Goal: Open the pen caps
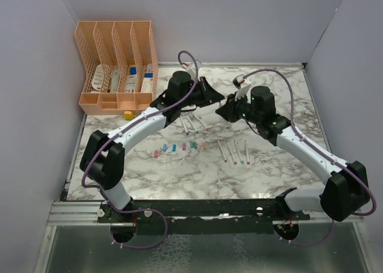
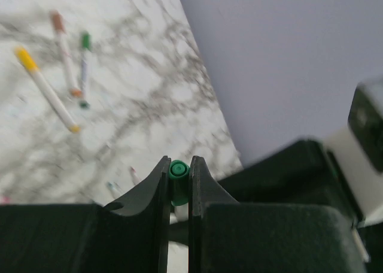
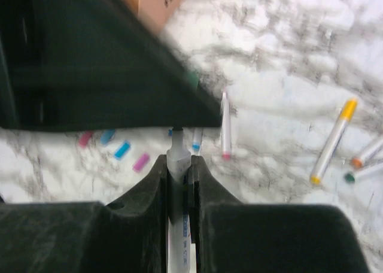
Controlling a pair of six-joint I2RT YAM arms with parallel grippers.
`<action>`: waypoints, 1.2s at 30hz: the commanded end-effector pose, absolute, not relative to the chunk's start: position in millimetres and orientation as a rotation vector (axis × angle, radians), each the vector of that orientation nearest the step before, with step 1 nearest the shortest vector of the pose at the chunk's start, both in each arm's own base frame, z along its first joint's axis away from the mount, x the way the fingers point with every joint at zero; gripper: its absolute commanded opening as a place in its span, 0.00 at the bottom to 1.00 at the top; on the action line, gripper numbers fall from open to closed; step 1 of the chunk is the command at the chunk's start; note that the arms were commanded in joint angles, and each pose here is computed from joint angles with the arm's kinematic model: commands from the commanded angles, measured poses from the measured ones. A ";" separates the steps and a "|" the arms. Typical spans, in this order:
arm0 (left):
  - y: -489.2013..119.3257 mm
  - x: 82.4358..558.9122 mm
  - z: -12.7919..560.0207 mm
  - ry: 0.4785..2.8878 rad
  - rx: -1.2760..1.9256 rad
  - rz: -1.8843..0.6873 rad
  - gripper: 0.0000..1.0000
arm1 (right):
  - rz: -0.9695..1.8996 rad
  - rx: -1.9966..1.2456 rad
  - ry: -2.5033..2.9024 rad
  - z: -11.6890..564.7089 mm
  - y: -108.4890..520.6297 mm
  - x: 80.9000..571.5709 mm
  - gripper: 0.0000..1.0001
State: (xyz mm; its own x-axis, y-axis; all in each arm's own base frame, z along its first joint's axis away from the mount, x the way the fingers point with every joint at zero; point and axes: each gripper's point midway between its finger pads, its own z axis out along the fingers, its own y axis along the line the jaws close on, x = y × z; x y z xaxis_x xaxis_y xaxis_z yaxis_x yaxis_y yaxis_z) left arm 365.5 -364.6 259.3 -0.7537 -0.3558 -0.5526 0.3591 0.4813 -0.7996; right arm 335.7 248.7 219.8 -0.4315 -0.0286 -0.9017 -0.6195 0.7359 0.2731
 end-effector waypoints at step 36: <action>-188.2 262.6 112.9 2.393 -0.189 -0.539 0.00 | 0.416 -0.619 2.221 57.2 283.6 457.7 0.01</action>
State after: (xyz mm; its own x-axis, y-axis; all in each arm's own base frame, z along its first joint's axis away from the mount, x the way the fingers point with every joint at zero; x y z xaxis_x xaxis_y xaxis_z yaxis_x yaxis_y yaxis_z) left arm 274.8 -203.0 119.8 -0.7704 -0.2594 -0.5824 0.0489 0.8867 -0.4597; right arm 437.9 277.1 55.5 -0.6215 -0.2907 -0.7275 -0.5457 0.8269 0.1358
